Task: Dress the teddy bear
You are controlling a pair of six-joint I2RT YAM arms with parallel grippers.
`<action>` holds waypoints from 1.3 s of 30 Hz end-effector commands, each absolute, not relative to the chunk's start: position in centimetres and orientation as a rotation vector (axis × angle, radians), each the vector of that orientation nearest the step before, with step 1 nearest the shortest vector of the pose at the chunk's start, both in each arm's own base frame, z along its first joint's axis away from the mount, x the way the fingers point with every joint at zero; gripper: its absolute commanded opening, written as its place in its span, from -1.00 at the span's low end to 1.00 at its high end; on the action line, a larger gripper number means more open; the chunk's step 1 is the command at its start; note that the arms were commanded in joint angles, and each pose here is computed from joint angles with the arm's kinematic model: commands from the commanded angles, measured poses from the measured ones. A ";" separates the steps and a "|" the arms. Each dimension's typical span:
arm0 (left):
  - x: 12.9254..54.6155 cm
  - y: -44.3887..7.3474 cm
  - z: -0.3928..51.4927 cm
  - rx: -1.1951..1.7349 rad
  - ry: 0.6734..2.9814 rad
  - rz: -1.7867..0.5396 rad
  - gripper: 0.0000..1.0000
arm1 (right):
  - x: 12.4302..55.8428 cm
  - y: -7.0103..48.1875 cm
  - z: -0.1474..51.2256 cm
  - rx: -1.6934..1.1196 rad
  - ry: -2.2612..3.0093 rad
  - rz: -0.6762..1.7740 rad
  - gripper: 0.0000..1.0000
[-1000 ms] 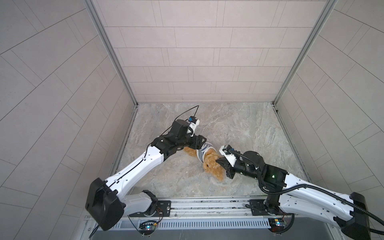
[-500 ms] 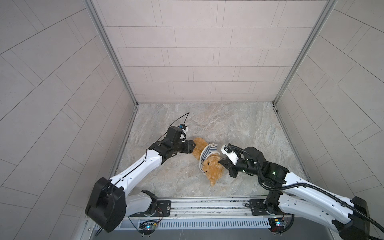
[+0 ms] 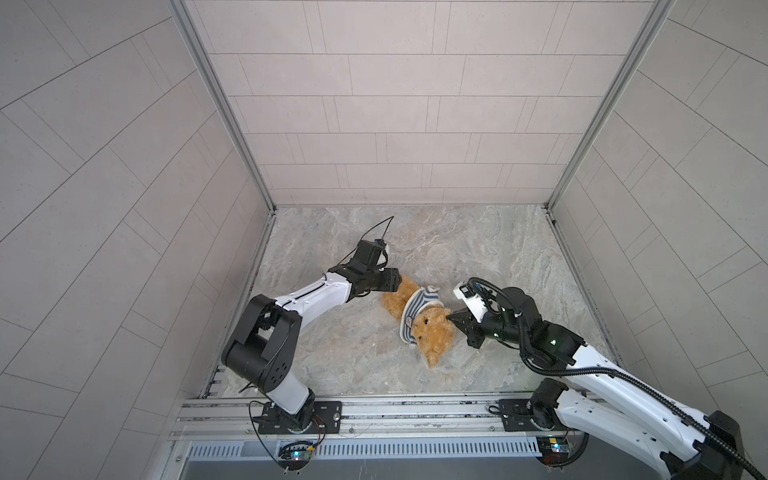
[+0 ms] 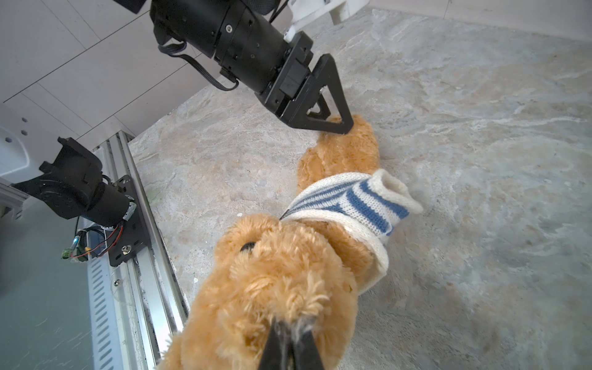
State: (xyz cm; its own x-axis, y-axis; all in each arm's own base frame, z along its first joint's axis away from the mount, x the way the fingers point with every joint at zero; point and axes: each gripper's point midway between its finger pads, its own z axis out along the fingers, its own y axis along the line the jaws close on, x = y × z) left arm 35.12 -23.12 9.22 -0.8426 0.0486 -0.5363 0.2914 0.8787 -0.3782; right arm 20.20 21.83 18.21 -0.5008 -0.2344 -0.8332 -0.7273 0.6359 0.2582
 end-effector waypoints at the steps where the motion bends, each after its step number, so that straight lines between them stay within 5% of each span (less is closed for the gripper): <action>1: 34.3 -23.9 8.5 0.304 2.533 -0.589 0.15 | 20.6 20.9 17.4 -0.709 2.092 0.764 -1.00; 19: 25.9 -19.4 5.6 0.224 2.569 -0.519 -0.50 | 26.3 17.0 15.7 -0.541 2.216 0.439 -0.66; 26: 24.7 -19.4 7.0 0.177 2.504 -0.621 -0.67 | 26.1 18.3 18.2 -0.520 2.144 0.559 -0.26; 33: 23.7 -19.6 7.3 0.190 2.477 -0.637 -0.73 | 24.4 18.9 20.9 -0.448 2.058 0.730 0.43; 39: 22.6 -19.6 7.1 0.177 2.474 -0.646 -0.74 | 22.9 19.1 20.0 -0.406 2.069 0.831 0.65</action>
State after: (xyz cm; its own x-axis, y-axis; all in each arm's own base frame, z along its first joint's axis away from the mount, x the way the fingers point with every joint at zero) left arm 23.21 -19.71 7.39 -0.8252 -0.0034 -0.5648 0.2711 0.8749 -0.4013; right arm 23.61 18.76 20.64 -0.5490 -0.0163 -0.8357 -0.5611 0.7483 0.3540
